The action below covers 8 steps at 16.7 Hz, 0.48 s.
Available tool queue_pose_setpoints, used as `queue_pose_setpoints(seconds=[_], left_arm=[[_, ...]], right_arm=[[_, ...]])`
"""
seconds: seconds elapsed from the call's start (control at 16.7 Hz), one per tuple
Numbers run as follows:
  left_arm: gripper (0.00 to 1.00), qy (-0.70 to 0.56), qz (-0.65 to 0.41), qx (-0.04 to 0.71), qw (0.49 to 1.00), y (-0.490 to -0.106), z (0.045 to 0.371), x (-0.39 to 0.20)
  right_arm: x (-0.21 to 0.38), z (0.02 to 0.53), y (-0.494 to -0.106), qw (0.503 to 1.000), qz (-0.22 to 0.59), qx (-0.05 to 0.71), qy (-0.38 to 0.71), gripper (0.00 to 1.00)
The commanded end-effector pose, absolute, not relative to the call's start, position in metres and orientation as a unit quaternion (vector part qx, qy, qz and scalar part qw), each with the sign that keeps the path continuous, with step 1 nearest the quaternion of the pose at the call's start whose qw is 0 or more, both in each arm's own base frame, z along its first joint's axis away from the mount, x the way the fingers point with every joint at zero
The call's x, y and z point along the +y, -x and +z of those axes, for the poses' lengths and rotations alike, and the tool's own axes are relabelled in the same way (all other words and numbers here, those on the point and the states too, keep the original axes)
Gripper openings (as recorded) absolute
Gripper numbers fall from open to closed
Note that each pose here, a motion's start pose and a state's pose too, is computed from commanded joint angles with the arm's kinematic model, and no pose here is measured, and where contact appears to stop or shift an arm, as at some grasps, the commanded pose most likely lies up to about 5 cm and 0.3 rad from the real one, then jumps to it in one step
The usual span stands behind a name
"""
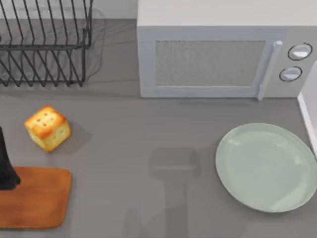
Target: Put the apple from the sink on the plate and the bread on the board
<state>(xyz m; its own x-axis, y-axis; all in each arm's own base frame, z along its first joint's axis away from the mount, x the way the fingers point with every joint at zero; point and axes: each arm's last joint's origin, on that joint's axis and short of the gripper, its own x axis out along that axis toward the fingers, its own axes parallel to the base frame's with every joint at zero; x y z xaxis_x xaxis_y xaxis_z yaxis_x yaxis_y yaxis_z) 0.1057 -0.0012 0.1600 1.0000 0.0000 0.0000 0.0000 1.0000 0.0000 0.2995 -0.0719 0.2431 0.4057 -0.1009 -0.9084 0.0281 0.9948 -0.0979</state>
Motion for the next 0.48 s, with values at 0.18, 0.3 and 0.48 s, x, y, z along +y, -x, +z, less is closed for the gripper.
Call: queue_pose_setpoints(seconds=[0.18,0.3,0.48], left_arm=[[1.0,0.0,0.0,0.0,1.0,-0.106,0.16,-0.001],[1.0,0.0,0.0,0.0,1.0,-0.106,0.16,-0.001],[1.0,0.0,0.0,0.0,1.0,-0.106,0.16,-0.001]], right_arm=[[-0.097,0.21,-0.344,0.779,-0.025,0.626,0.019,1.0],[-0.11,0.188,-0.363,0.747,-0.016,0.665,0.009,1.0],[-0.123,0.165,-0.379,0.715,-0.006,0.699,-0.001,1.0]])
